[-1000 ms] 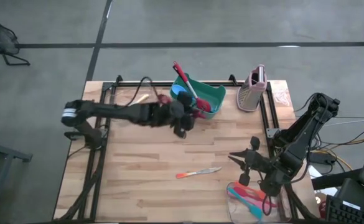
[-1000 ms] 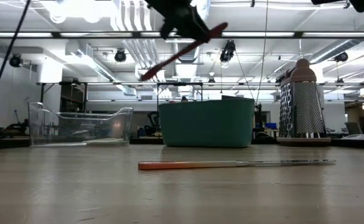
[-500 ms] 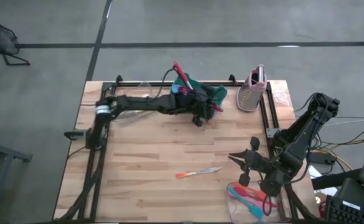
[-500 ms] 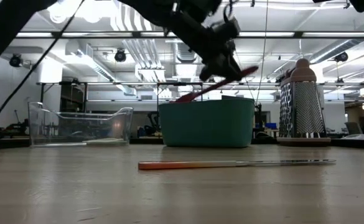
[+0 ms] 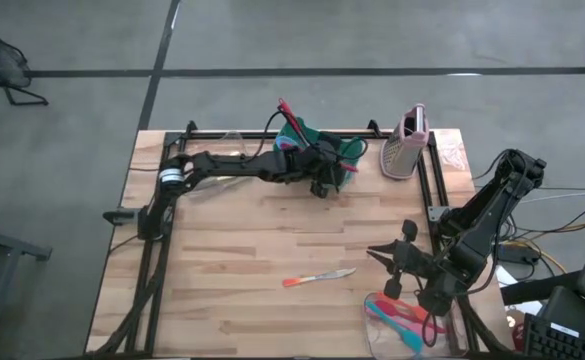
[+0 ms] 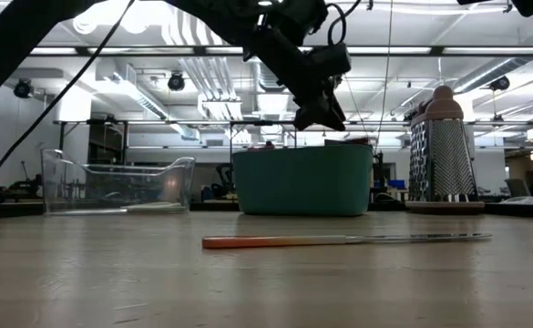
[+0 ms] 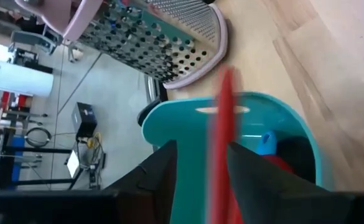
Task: Pick & Place Kitchen Items
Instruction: Put the red serving spoon into the green bin, then put the orange table knife into the top transparent bin
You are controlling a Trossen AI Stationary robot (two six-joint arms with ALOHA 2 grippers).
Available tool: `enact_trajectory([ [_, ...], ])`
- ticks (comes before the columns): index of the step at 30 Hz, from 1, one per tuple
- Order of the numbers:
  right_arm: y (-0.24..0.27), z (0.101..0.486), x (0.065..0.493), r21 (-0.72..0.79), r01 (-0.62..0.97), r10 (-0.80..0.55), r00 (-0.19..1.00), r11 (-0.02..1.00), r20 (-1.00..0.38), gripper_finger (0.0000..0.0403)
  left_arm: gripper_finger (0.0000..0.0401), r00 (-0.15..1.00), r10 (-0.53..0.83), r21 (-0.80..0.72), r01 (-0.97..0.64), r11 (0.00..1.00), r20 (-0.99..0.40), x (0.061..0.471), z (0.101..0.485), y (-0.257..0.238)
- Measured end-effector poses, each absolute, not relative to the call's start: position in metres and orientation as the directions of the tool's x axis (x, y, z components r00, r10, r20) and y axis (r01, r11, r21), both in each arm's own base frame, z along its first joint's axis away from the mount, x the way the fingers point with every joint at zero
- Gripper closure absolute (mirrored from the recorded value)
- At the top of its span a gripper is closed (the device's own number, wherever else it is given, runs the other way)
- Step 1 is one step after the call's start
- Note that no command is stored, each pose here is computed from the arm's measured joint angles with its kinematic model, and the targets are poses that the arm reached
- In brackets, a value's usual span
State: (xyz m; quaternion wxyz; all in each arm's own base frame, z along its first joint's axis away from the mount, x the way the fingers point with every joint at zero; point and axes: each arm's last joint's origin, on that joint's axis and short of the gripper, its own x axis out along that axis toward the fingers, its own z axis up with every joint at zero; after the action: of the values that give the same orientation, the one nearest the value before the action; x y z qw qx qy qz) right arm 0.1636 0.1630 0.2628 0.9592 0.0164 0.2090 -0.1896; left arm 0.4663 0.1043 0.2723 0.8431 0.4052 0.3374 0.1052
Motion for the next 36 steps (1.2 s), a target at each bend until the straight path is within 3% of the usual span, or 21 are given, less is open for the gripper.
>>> enact_trajectory([
  [7,0.163,0.263,0.164,-0.048,0.371,-0.357,0.841,0.928,-0.407,0.0349,0.0253,0.729,0.46,0.751,0.11,0.651,-0.507,0.465,0.27,0.104],
  [15,0.163,0.263,0.164,-0.044,0.371,-0.356,0.841,0.927,-0.407,0.0369,0.0252,0.616,0.602,0.792,0.06,0.608,-0.509,0.452,0.28,0.101],
  [18,0.163,0.263,0.164,-0.044,0.372,-0.357,0.841,0.927,-0.407,0.0375,0.0252,0.589,0.59,0.749,0.042,0.661,-0.553,0.441,0.29,0.093],
  [21,0.163,0.263,0.164,-0.043,0.372,-0.356,0.841,0.927,-0.407,0.0374,0.0252,0.589,0.484,0.623,0.042,0.781,-0.647,0.425,0.301,0.078],
  [25,0.163,0.262,0.164,-0.048,0.371,-0.358,0.84,0.927,-0.408,0.0366,0.0252,0.626,0.202,0.325,0.087,0.942,-0.753,0.406,0.315,0.053],
  [29,0.163,0.262,0.164,-0.047,0.371,-0.357,0.841,0.927,-0.407,0.0356,0.0252,0.62,-0.069,0.043,0.164,0.986,-0.782,0.398,0.319,0.028],
  [36,0.163,0.262,0.164,-0.045,0.372,-0.357,0.841,0.927,-0.406,0.034,0.0252,0.621,-0.093,0.026,0.18,0.983,-0.778,0.402,0.296,-0.036],
])
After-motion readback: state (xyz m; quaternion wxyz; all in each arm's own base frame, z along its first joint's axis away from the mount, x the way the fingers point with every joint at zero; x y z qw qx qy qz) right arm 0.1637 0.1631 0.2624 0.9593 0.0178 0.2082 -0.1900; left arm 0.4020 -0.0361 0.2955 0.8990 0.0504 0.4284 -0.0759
